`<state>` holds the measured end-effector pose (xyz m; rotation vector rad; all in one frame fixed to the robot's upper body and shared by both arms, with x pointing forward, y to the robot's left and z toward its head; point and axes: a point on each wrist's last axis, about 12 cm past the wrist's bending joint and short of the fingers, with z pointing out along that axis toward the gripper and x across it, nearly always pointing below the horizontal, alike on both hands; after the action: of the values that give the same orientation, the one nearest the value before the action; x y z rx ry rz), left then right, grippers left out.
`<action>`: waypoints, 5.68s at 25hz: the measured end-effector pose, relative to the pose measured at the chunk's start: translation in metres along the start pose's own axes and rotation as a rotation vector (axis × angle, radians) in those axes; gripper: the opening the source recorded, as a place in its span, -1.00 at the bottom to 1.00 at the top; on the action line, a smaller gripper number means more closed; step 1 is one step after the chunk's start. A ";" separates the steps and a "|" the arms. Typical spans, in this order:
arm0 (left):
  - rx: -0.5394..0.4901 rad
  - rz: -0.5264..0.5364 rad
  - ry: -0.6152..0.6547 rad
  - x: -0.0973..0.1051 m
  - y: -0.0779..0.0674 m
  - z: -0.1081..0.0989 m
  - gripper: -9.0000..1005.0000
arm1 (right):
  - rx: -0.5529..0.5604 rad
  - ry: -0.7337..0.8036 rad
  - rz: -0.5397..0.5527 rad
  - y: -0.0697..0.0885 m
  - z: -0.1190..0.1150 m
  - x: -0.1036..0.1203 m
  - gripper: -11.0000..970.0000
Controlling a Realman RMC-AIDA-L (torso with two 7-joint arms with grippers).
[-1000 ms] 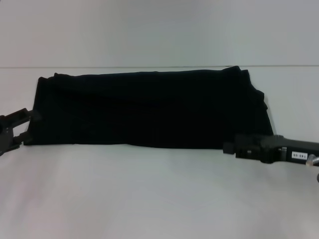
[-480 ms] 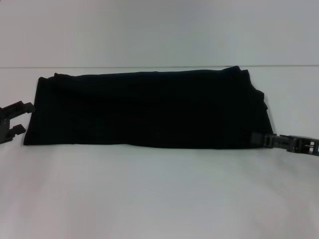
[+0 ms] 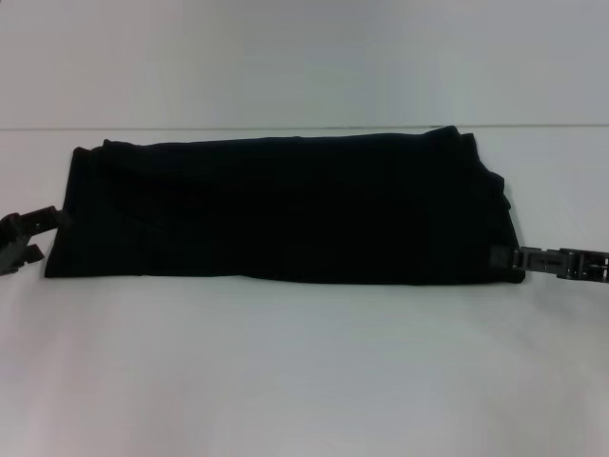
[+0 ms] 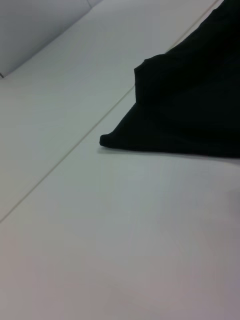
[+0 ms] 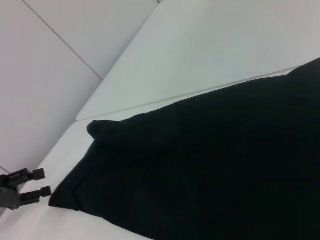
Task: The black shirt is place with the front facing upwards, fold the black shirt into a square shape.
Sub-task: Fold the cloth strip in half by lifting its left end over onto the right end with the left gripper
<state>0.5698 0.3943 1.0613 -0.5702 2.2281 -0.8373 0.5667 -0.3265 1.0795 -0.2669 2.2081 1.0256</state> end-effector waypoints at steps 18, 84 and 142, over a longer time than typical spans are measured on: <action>-0.003 0.049 0.045 0.004 -0.006 0.007 0.66 | -0.007 0.003 -0.018 0.004 0.007 -0.006 0.94; -0.081 0.134 0.028 0.005 -0.004 0.013 0.05 | -0.042 0.004 -0.040 0.013 0.016 -0.016 0.94; -0.066 0.214 0.091 0.004 -0.010 0.014 -0.96 | 0.251 0.187 0.113 0.021 -0.015 -0.092 0.94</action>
<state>0.5787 0.3789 1.0587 -0.3219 2.3568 -0.6944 0.6187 -0.3322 1.1588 -0.1298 2.5175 0.7965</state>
